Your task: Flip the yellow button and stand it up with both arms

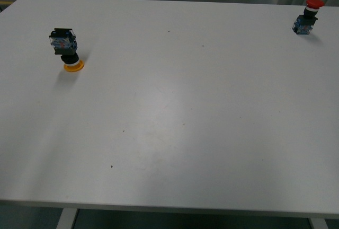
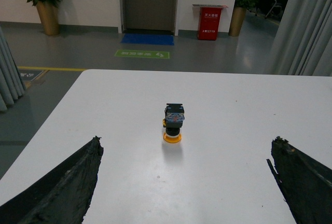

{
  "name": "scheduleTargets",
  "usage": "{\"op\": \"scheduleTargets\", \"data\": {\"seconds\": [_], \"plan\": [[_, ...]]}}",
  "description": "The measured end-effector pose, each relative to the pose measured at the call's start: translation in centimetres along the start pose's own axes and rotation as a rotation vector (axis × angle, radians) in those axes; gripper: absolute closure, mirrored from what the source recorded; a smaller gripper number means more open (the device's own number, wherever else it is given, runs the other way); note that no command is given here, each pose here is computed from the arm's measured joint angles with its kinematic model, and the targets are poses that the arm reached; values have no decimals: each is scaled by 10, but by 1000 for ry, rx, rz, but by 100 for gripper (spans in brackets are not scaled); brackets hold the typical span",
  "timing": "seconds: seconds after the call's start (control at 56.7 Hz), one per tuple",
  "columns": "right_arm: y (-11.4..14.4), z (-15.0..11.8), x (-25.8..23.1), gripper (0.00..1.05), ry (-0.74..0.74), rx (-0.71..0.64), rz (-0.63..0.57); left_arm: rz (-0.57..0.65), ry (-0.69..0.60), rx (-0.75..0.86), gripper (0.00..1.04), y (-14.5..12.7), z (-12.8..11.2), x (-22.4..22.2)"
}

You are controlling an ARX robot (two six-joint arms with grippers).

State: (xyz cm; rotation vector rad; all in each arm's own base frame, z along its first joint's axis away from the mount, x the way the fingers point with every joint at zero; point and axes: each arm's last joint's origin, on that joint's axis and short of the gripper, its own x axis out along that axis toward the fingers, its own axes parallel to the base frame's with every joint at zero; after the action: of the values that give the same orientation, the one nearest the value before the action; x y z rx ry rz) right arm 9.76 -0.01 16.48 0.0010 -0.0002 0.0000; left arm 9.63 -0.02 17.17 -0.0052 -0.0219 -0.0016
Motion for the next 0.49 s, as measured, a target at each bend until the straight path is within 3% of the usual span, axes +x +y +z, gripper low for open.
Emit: {"op": "scheduleTargets", "data": {"seconds": [0.494], "plan": [[0,0,0,7,0,0,0,0,0,0,7,0,0,0]]}}
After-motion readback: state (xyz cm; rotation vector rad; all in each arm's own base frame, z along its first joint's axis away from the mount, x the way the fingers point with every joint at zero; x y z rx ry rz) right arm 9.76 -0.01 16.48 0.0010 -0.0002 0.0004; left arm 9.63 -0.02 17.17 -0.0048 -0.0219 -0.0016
